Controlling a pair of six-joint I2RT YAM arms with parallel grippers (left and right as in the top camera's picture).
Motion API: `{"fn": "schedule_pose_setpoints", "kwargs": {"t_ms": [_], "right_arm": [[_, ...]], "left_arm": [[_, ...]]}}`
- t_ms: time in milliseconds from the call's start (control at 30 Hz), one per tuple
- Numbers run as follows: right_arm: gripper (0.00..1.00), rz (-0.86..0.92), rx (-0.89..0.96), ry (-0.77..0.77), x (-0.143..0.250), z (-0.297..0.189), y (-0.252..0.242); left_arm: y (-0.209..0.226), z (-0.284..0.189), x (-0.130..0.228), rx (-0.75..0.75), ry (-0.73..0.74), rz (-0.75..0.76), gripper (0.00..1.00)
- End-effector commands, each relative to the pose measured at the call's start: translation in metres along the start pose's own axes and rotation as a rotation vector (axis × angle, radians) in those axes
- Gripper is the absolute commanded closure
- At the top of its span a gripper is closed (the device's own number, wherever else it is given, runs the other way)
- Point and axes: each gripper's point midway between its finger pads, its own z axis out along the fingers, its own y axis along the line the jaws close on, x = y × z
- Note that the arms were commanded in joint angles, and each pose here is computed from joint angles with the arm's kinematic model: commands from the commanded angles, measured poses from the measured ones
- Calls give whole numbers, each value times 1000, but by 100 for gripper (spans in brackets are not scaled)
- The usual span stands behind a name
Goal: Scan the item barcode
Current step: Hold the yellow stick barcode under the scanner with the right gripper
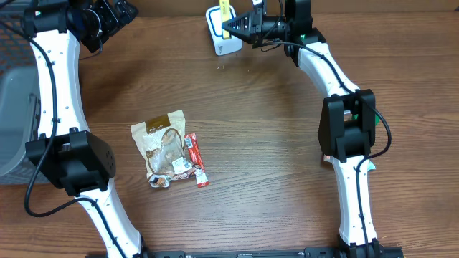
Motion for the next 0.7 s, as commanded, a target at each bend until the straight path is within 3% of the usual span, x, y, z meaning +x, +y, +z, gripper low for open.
{"fn": "schedule_pose_setpoints", "kwargs": {"t_ms": [0, 667], "right_arm": [[97, 26, 19, -17, 0, 6, -20], [97, -24, 151, -142, 0, 38, -91]], "left_arm": [[-7, -2, 3, 18, 6, -3, 0], [-7, -2, 3, 18, 6, -3, 0]]}}
